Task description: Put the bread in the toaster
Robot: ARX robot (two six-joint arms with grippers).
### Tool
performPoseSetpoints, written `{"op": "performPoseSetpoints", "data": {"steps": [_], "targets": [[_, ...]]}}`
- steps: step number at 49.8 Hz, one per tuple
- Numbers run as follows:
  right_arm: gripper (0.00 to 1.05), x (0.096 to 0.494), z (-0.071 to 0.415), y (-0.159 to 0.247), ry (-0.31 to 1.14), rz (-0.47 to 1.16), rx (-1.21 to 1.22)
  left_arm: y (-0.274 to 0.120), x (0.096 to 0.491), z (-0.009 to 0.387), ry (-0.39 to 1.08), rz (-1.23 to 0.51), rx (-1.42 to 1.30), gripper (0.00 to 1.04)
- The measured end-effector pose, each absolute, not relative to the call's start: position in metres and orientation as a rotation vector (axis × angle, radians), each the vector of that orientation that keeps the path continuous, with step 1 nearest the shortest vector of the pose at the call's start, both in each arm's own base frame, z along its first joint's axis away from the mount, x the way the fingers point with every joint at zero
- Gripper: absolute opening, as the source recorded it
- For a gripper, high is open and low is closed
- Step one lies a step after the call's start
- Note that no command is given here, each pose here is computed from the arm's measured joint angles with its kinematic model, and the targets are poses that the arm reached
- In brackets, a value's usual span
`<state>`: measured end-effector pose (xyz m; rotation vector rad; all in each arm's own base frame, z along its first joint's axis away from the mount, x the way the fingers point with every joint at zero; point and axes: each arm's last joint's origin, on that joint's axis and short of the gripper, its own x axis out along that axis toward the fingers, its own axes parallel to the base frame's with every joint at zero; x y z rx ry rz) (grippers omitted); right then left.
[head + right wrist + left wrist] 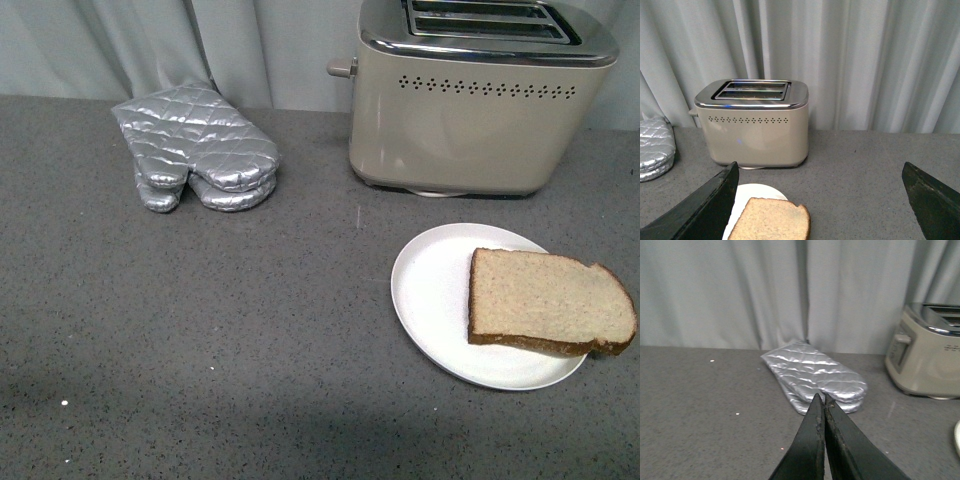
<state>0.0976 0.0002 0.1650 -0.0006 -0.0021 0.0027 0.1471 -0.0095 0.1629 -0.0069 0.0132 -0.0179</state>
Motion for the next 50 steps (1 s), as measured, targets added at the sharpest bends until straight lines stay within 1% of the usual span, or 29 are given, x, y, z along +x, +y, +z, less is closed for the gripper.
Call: {"op": "performPoseSetpoints", "data": {"steps": [8, 24, 50], "targets": [[0.95, 0.098, 0.165, 0.0, -0.002, 0.003, -0.001, 0.0, 0.14, 0.167, -0.002, 0.002, -0.007, 0.04], [0.95, 0.098, 0.165, 0.0, -0.002, 0.003, -0.001, 0.0, 0.126, 0.172, -0.018, 0.0, -0.007, 0.04], [0.95, 0.098, 0.165, 0.0, -0.002, 0.003, -0.001, 0.0, 0.114, 0.173, -0.022, 0.0, -0.007, 0.04]]}}
